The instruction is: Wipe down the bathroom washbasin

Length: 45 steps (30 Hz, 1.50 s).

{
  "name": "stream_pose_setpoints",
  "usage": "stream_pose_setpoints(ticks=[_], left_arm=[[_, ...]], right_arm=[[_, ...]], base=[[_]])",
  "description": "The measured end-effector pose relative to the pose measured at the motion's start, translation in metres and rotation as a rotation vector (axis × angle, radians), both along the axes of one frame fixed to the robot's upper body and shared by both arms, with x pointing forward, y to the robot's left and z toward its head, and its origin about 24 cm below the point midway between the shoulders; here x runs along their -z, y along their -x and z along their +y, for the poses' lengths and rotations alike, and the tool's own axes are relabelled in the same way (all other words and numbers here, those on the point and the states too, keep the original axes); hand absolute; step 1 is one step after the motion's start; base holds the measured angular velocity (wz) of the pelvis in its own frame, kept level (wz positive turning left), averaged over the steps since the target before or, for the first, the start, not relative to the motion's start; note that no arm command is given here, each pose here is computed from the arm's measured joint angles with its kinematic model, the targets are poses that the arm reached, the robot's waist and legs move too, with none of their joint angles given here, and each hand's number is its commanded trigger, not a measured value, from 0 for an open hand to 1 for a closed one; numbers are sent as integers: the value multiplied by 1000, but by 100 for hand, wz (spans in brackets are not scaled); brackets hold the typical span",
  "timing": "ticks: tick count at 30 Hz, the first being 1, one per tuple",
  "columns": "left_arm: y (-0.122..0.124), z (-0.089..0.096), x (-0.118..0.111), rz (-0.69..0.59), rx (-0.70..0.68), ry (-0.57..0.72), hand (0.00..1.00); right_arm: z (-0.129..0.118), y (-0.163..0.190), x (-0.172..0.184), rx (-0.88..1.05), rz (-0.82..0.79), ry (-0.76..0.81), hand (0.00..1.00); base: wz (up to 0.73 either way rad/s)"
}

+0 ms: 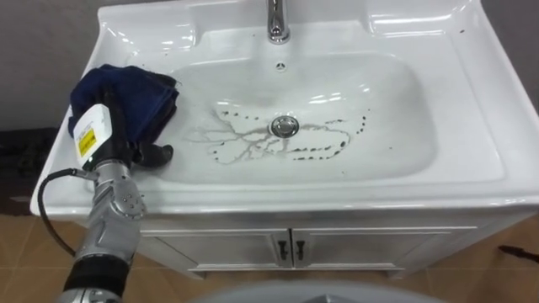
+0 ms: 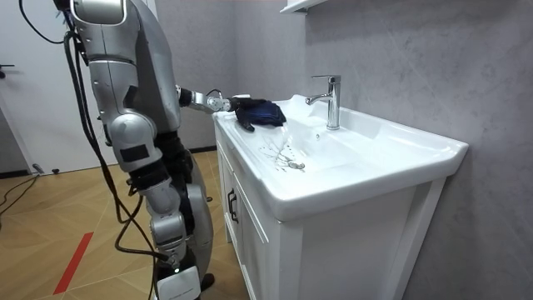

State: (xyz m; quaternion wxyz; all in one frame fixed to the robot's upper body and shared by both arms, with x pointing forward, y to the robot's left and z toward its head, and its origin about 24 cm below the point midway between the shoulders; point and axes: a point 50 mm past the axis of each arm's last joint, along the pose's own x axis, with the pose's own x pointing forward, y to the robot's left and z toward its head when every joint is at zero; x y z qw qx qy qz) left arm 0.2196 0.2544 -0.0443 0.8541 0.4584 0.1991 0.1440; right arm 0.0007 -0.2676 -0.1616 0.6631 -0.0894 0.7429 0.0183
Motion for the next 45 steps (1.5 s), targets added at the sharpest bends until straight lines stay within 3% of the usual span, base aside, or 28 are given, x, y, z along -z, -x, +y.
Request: stream_pose_setpoints(ticks=[4,15,33,45], left_arm=[[-9,1,-3,-2,14,-27,100],[-19,25,-11,23,-30,-64,100],[-15,23,-4,47,-63,-6,100],[-21,23,-10,-3,-101,118,100]], right_arm=[[0,8,0,25,15,1,0],[3,18,0,39,73,3,0],[-2,-8,-1,-30,-2,58,0],[-2,-19,-2,-32,-39,18,0]], base=[[-6],[-8],[0],[6]])
